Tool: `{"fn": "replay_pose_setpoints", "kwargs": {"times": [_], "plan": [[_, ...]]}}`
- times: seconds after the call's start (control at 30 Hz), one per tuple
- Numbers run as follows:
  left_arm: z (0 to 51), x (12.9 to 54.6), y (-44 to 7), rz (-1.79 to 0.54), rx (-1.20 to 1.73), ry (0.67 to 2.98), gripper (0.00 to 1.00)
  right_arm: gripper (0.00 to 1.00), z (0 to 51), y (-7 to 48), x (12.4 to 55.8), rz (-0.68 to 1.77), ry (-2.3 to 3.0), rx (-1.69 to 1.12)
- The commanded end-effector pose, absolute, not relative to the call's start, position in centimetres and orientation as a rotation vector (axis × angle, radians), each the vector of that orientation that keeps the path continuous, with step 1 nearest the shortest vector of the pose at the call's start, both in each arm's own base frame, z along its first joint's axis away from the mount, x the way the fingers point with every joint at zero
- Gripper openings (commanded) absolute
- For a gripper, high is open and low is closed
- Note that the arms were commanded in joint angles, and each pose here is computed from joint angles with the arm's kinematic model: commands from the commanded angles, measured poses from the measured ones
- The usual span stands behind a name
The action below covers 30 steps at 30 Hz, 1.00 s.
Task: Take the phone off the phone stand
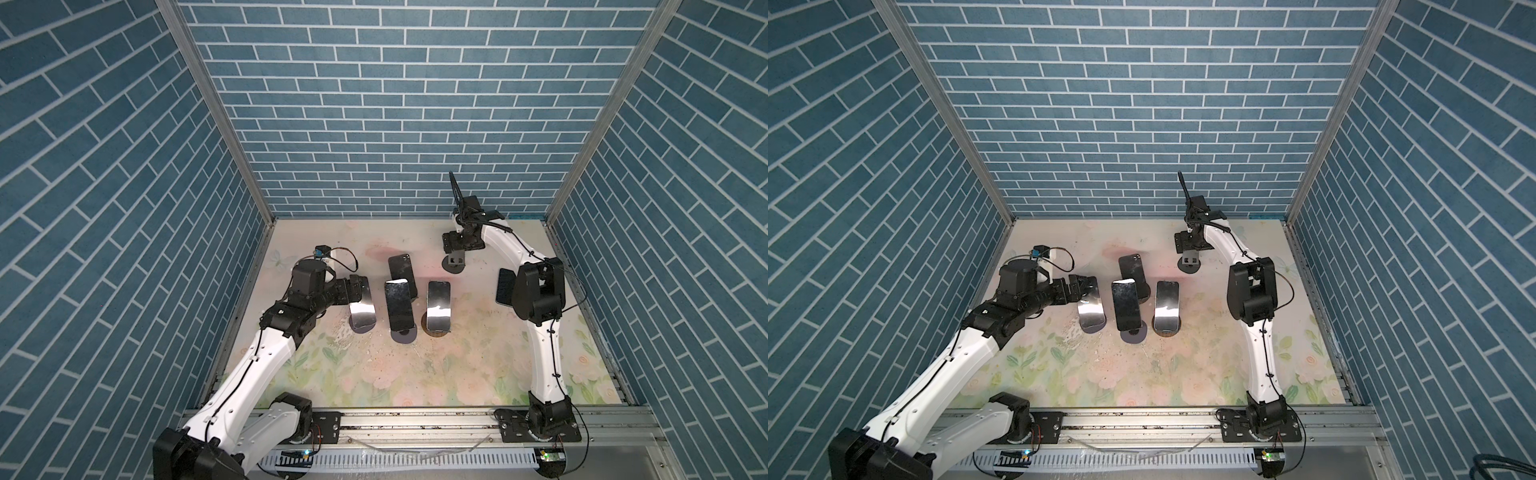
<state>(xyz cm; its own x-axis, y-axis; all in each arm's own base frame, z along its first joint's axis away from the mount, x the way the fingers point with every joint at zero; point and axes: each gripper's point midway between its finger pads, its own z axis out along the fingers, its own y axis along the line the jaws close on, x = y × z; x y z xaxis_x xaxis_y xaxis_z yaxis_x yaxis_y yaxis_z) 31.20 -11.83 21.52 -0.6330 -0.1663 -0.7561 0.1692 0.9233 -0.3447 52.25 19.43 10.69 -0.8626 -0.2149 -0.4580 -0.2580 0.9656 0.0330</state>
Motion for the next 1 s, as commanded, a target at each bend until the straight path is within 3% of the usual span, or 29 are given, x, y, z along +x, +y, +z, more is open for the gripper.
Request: {"fn": "replay_pose_setpoints", "kwargs": {"times": [0.0, 0.33, 0.47, 0.7, 0.97], "plan": [[23.0, 31.3, -12.5, -0.483, 0.014, 2.185, 1.0, 0.94, 18.1, 18.2, 51.3, 0.103, 2.543, -0.235], [23.2, 29.3, -13.0, -0.439, -0.03, 2.215, 1.0, 0.93, 22.0, 18.6, 43.7, 0.273, 2.525, -0.068], [22.7, 28.1, -14.0, -0.465, 0.0, 2.211, 1.0, 0.99, 21.7, 19.7, 39.9, 0.34, 2.541, -0.064], [21.9, 26.3, -15.3, -0.535, 0.01, 2.205, 1.0, 0.99, 20.6, 21.4, 33.6, 0.249, 2.596, -0.172], [21.6, 26.3, -15.1, -0.499, -0.006, 2.204, 1.0, 0.99, 17.5, 22.8, 29.4, 0.148, 2.622, -0.22]]}}
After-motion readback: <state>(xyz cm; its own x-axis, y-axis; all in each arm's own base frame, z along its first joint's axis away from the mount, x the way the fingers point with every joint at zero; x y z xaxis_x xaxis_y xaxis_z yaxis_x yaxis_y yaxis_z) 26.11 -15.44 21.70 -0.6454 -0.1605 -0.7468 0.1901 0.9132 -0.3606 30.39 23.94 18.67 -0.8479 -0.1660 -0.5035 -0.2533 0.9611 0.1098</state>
